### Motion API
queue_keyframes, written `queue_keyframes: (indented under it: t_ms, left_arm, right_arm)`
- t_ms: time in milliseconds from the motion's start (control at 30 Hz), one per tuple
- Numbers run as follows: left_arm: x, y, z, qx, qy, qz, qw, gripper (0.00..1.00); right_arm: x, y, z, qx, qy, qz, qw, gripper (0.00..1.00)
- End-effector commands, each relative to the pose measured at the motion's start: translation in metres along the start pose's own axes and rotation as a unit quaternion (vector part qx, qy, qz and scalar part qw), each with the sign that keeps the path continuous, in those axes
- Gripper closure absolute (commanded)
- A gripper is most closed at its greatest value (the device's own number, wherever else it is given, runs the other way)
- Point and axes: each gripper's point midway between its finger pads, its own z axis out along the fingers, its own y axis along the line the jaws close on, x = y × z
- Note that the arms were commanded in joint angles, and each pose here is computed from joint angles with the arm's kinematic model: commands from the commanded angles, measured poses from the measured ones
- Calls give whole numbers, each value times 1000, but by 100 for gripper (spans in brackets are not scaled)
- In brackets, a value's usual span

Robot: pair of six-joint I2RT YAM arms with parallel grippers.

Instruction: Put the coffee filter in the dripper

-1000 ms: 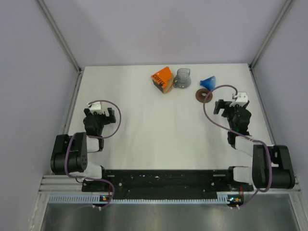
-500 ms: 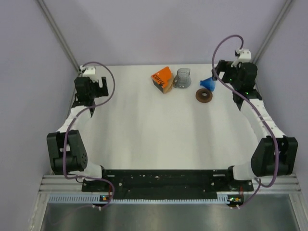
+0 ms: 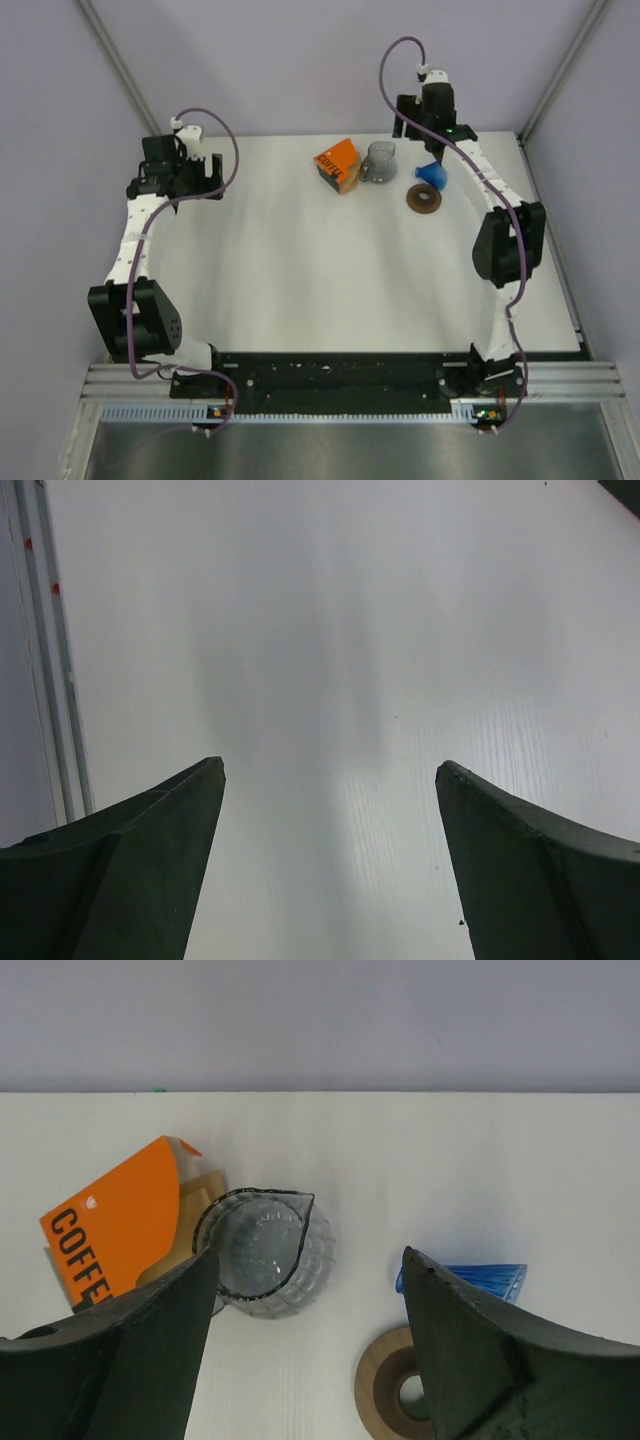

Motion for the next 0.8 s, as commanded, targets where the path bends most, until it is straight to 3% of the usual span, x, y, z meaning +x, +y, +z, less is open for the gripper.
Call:
queue_keyframes:
  t_ms: [0,367,633,767]
  left_arm:
    - [9,-7,-10,15,27,-15,999,9]
    - [10,-14,-18,25,10,-14,1000,10]
    - [10,-19,-21,36,5,-14,999,10]
    - [9,-14,-25,22,1,-6,1000,10]
  right_arm:
    - [2,7,33,48,9,-2,999,29]
    - [63,15,89,71,77,-10,994,40]
    - [96,19,100,54,117,-14,992,64]
    - [102,16,92,54,133,-28,989,84]
